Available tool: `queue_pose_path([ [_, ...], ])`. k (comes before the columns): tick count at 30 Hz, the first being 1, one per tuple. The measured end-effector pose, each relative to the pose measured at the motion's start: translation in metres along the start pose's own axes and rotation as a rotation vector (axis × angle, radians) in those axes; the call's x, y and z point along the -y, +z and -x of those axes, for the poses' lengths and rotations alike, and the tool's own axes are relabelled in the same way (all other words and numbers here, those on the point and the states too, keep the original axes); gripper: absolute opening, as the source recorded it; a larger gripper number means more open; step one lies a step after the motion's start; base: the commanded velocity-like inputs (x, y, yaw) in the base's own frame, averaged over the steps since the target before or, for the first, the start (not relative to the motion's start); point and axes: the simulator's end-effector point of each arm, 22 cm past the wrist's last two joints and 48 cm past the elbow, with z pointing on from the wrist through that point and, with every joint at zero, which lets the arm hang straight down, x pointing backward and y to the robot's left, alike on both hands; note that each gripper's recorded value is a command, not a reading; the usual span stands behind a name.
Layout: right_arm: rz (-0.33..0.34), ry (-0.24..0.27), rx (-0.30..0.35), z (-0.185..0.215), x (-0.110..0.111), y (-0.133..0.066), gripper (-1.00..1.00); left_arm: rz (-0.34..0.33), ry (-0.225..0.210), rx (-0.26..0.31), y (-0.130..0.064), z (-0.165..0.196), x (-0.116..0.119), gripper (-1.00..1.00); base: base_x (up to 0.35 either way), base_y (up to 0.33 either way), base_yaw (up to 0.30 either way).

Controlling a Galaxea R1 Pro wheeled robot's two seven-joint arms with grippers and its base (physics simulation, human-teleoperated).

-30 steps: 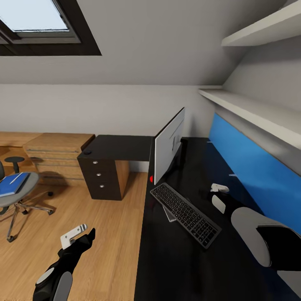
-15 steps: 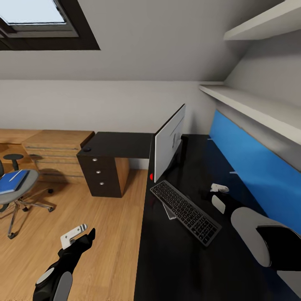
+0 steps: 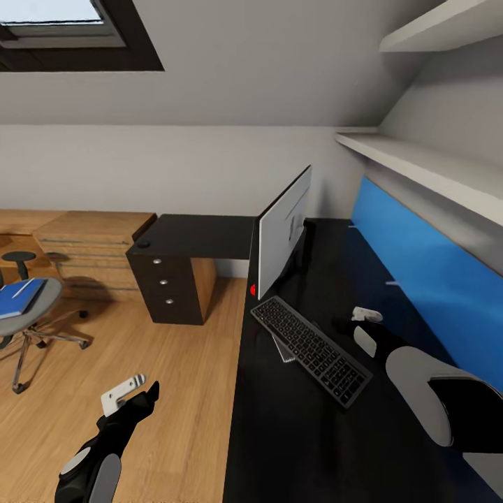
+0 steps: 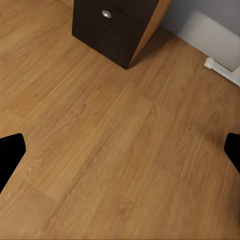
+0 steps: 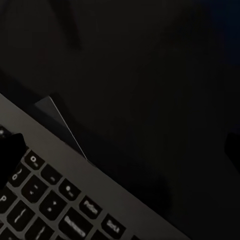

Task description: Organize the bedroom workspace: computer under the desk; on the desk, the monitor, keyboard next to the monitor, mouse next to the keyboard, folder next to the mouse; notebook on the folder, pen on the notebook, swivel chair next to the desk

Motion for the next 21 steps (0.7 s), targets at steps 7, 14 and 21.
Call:
queue_pose_path([
  [7, -0.003, -0.001, -0.009, -0.008, 0.001, 0.008, 1.0, 0.005, 0.002, -0.009, 0.006, -0.007, -0.002, 1.0, 0.0, 0.0, 0.0],
  [14, -0.005, -0.003, -0.019, -0.014, 0.002, 0.013, 1.0, 0.009, 0.004, -0.019, 0.008, -0.011, -0.004, 1.0, 0.0, 0.0, 0.0],
  [21, -0.008, -0.005, -0.03, -0.021, 0.003, 0.017, 1.0, 0.015, 0.006, -0.028, 0.01, -0.015, -0.006, 1.0, 0.0, 0.0, 0.0],
])
